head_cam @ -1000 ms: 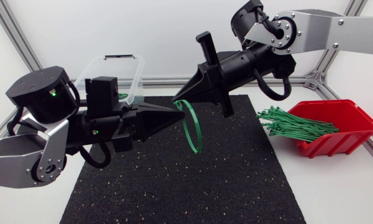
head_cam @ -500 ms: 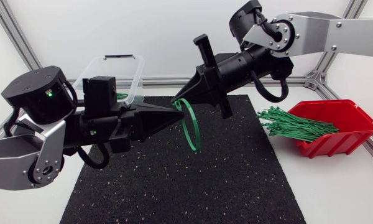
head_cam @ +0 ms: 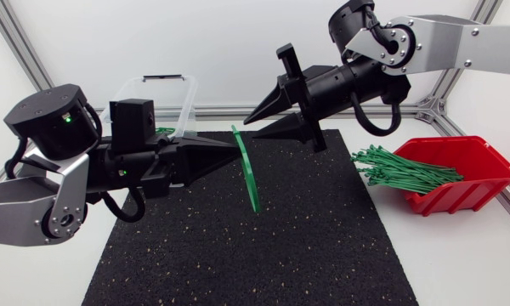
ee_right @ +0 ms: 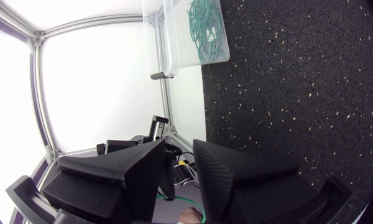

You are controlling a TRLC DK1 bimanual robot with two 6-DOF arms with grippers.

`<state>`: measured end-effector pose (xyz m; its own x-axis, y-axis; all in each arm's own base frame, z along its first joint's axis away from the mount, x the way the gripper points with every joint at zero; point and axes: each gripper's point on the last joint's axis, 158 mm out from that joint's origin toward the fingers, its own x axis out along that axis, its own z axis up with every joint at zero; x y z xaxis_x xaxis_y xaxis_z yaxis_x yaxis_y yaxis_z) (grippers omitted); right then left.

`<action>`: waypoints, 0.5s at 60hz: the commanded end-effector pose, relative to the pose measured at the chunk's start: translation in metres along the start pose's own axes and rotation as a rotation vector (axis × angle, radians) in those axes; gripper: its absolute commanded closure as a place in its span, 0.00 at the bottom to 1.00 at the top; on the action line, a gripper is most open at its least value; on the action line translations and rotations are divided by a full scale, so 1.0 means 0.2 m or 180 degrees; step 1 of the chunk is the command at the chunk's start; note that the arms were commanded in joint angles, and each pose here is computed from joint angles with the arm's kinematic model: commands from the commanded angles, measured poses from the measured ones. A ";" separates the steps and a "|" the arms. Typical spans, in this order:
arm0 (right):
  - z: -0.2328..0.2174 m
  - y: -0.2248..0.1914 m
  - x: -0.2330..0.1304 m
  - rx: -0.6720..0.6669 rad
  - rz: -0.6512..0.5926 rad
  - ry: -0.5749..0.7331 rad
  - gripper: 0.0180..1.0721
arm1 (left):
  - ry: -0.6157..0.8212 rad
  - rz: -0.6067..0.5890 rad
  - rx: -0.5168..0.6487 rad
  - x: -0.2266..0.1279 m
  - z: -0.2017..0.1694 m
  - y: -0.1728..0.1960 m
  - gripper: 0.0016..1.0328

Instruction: Take a green cable tie from the red box, thread the tail through the head to close it, then place it in the transparent bin on the left.

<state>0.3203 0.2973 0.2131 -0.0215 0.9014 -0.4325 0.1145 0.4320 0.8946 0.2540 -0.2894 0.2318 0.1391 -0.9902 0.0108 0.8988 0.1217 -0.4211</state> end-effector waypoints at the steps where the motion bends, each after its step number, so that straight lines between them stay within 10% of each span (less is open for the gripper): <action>1: 0.04 -0.02 -0.03 -0.0106 -0.0033 -0.0122 0.51 | -0.0015 -0.0035 0.0002 0.00 0.04 0.00 0.97; 11: 0.14 -0.12 -0.06 -0.0401 -0.0325 -0.0407 0.11 | -0.0033 0.0005 0.0008 -0.01 0.08 0.01 0.97; 30: 0.38 -0.36 -0.22 -0.0883 -0.1198 -0.1058 0.05 | 0.0098 0.0209 0.0102 -0.02 0.09 0.10 0.97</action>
<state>0.3866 0.2352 0.1670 0.2898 0.6773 -0.6763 -0.0792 0.7211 0.6883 0.2700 -0.2836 0.2252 0.1695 -0.9839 -0.0565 0.8706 0.1764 -0.4592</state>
